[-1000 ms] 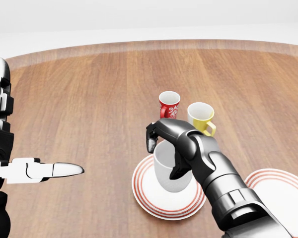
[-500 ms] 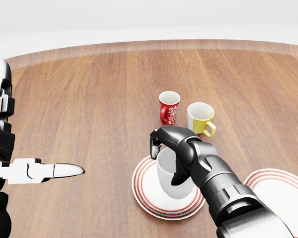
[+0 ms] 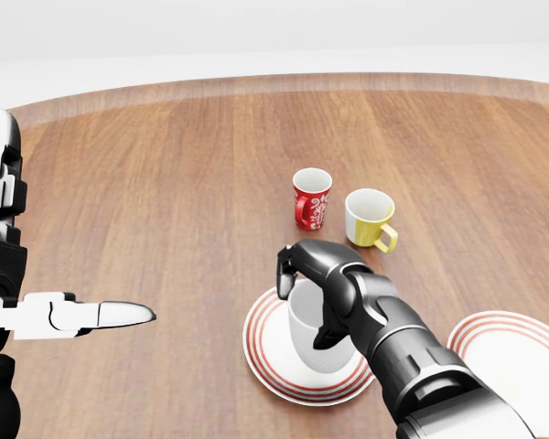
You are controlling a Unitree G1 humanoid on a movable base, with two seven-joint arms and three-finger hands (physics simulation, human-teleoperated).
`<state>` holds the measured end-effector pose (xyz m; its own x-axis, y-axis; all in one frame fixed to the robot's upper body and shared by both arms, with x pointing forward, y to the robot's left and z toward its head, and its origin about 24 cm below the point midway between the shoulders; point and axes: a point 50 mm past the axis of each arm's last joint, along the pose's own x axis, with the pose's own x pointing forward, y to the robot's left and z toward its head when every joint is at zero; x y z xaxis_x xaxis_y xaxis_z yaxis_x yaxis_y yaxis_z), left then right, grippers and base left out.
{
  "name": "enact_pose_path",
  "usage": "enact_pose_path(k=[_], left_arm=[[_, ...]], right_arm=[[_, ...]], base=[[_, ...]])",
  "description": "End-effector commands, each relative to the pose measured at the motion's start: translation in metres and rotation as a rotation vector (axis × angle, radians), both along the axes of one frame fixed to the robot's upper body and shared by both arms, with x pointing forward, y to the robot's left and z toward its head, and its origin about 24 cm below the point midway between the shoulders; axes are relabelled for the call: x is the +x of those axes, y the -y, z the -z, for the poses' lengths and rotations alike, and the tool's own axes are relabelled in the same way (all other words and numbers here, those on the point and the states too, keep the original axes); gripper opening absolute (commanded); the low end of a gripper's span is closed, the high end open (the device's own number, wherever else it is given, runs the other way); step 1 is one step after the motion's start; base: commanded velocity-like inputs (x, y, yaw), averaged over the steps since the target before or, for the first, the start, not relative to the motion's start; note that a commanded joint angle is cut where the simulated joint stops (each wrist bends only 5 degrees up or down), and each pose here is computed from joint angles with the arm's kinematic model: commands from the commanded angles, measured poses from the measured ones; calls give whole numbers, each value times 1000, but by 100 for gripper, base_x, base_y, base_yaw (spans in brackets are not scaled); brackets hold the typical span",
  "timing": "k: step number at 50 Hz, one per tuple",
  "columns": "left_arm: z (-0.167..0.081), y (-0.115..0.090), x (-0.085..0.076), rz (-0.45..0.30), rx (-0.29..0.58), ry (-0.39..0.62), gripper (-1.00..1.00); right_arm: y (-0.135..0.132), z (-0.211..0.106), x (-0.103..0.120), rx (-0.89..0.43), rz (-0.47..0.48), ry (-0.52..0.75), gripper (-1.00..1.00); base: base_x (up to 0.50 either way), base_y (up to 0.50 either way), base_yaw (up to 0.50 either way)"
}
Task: Put the white mug on the left plate.
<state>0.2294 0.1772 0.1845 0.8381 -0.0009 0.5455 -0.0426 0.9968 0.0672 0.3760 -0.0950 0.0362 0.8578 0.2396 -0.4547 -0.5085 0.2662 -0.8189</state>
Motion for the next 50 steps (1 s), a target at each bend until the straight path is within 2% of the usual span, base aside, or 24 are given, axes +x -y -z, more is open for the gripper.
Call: enact_pose_path(k=[1, 13, 16, 50], left_arm=[[0, 0, 0, 0, 0, 2, 100], [-1, 0, 0, -1, -1, 3, 100], [0, 0, 0, -1, -1, 1, 100], [-1, -2, 1, -5, -2, 4, 100]], right_arm=[[1, 2, -1, 88, 52, -1, -100], [0, 7, -4, 86, 62, 15, -100], [0, 5, -3, 88, 76, 51, -100], [3, 14, -8, 86, 84, 25, -100]], base=[[0, 0, 0], [0, 0, 0], [0, 0, 0], [0, 0, 0]])
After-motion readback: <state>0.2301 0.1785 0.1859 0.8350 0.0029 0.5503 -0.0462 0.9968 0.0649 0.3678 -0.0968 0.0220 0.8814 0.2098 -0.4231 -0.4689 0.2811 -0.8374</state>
